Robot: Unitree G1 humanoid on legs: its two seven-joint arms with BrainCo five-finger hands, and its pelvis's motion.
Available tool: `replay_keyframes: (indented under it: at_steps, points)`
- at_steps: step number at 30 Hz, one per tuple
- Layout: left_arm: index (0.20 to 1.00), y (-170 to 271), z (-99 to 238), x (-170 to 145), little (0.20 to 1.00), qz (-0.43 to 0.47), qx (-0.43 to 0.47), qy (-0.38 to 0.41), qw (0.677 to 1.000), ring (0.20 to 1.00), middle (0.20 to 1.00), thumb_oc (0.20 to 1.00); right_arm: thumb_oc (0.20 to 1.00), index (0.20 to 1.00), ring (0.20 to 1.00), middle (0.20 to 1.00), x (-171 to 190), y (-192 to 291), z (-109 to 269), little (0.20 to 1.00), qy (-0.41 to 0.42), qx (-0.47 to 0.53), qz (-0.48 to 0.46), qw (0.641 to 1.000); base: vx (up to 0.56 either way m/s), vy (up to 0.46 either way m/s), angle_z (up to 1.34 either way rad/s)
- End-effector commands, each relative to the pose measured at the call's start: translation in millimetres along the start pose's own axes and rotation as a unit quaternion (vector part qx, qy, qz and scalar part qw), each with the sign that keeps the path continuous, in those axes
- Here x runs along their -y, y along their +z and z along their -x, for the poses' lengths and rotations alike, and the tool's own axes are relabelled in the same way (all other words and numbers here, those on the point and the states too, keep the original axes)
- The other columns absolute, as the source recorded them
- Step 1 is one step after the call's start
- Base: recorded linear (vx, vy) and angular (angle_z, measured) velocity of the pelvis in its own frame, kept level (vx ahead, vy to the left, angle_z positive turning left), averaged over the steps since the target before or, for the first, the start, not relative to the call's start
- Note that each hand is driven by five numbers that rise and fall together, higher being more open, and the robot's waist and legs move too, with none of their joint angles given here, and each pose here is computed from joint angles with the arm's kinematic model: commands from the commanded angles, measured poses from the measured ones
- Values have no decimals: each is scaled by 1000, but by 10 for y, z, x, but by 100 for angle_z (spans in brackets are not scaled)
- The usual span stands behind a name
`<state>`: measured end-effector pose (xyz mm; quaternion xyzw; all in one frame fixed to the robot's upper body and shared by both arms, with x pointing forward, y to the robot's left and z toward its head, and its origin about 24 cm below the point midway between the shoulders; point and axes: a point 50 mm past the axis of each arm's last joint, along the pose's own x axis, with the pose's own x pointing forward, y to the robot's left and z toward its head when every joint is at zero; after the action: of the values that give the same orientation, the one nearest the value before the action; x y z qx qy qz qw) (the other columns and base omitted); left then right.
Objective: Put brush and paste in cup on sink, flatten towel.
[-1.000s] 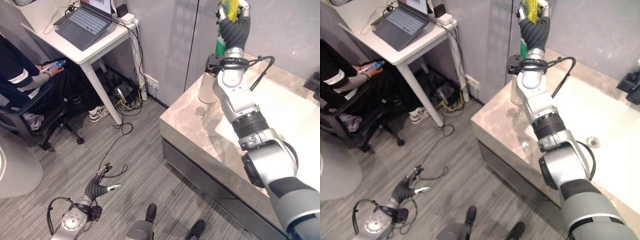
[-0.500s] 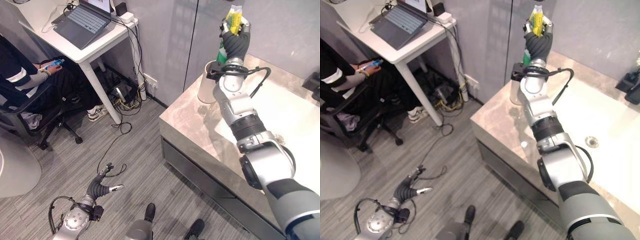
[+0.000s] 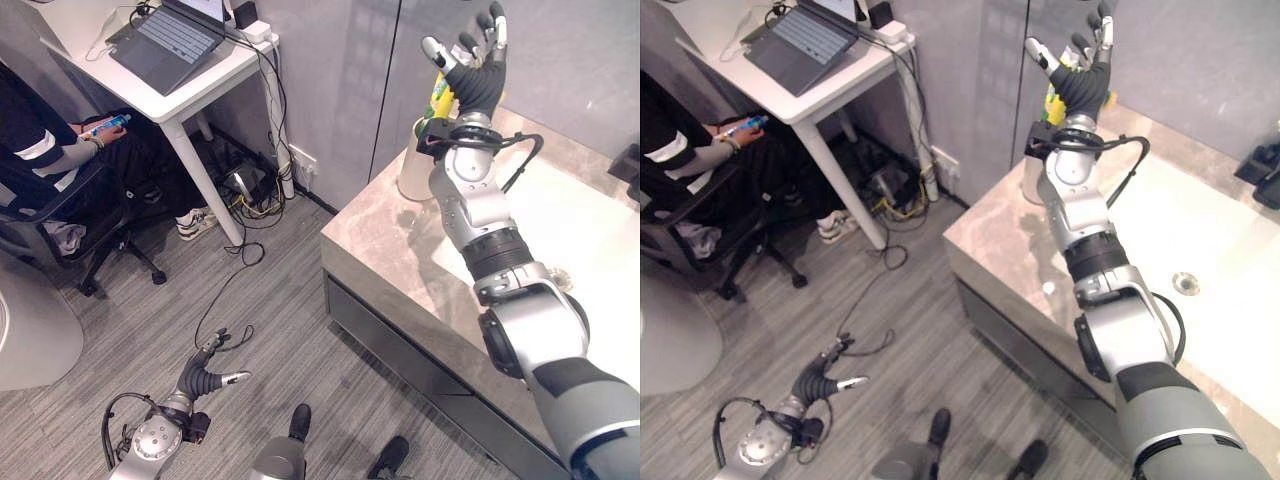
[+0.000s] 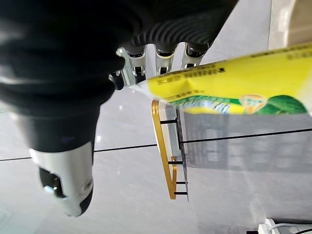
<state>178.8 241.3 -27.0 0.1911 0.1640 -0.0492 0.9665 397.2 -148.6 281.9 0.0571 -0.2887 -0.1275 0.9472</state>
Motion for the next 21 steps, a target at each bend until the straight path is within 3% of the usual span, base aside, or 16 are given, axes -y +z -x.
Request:
replay_keyframes:
  at_steps: [1, 13, 21]
  points:
    - [1000, 109, -14, -25, 1000, -26, 33, -14, 999, 1000, 1000, 1000, 1000, 1000, 1000, 1000, 30, 380, -97, 1000, 4, 86, -31, 996, 0, 0, 0]
    - [1000, 129, -28, -56, 1000, -43, 40, 0, 998, 1000, 1000, 1000, 1000, 1000, 1000, 1000, 518, 510, 61, 1000, -48, 167, 43, 984, -1, -1, -1]
    - [1000, 136, 6, -95, 1000, -62, 47, 34, 996, 1000, 1000, 1000, 1000, 1000, 1000, 1000, 876, 901, 431, 1000, -67, 309, 150, 937, 1, -2, -8]
